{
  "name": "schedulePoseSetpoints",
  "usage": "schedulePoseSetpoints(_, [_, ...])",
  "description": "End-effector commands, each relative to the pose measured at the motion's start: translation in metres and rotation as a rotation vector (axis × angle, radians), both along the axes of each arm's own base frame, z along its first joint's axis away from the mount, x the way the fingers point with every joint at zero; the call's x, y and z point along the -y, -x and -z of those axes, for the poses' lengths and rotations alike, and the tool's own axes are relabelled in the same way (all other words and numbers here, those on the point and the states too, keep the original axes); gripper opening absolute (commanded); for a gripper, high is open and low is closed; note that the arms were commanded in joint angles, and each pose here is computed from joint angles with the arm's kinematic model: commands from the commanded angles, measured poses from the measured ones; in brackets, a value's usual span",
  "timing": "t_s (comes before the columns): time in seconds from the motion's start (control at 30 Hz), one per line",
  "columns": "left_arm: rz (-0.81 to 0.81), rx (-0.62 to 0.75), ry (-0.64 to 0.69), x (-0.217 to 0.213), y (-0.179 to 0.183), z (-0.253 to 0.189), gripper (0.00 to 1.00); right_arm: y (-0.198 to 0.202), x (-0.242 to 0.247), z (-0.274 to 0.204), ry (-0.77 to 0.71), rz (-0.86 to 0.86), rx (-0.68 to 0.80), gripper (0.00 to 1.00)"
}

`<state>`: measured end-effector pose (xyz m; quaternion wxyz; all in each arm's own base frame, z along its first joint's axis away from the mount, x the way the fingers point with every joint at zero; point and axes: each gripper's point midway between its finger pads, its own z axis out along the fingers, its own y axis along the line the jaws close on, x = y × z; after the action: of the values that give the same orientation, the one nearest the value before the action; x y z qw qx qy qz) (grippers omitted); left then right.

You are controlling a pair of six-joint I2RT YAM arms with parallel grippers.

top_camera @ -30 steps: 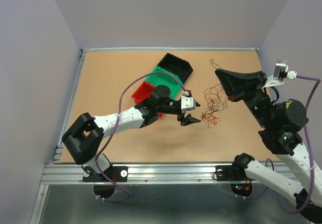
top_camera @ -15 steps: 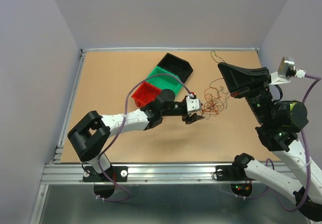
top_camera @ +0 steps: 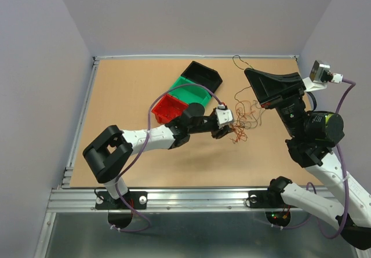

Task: Untangle the cables

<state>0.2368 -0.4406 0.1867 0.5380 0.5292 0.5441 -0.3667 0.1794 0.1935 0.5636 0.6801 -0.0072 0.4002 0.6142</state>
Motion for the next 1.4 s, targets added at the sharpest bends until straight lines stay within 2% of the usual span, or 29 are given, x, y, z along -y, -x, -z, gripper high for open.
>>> schedulePoseSetpoints(0.0, [0.033,0.075,0.123,0.001,0.009,-0.05,0.31,0.011,0.01,-0.018,-0.102,-0.023,0.049,0.01])
schedulePoseSetpoints(0.17, [-0.011,0.075,0.129,-0.001,0.002,-0.053,0.0,0.007,0.013,-0.019,-0.116,-0.009,0.039,0.01])
schedulePoseSetpoints(0.5, [-0.081,0.064,0.089,0.002,-0.014,-0.033,0.0,0.002,0.043,-0.039,-0.213,0.125,0.037,0.01])
schedulePoseSetpoints(0.7, [-0.142,0.001,-0.037,0.013,-0.036,0.019,0.0,0.008,0.071,-0.079,-0.293,0.224,0.084,0.01])
schedulePoseSetpoints(1.03, [-0.152,-0.058,-0.137,0.025,-0.046,0.059,0.0,0.04,0.119,-0.158,-0.386,0.386,0.234,0.01])
schedulePoseSetpoints(1.23, [-0.176,-0.081,-0.194,0.027,-0.053,0.077,0.0,0.04,0.121,-0.168,-0.385,0.411,0.25,0.01])
schedulePoseSetpoints(1.37, [-0.22,-0.065,-0.193,0.025,-0.061,0.069,0.0,0.039,0.119,-0.162,-0.372,0.407,0.238,0.01])
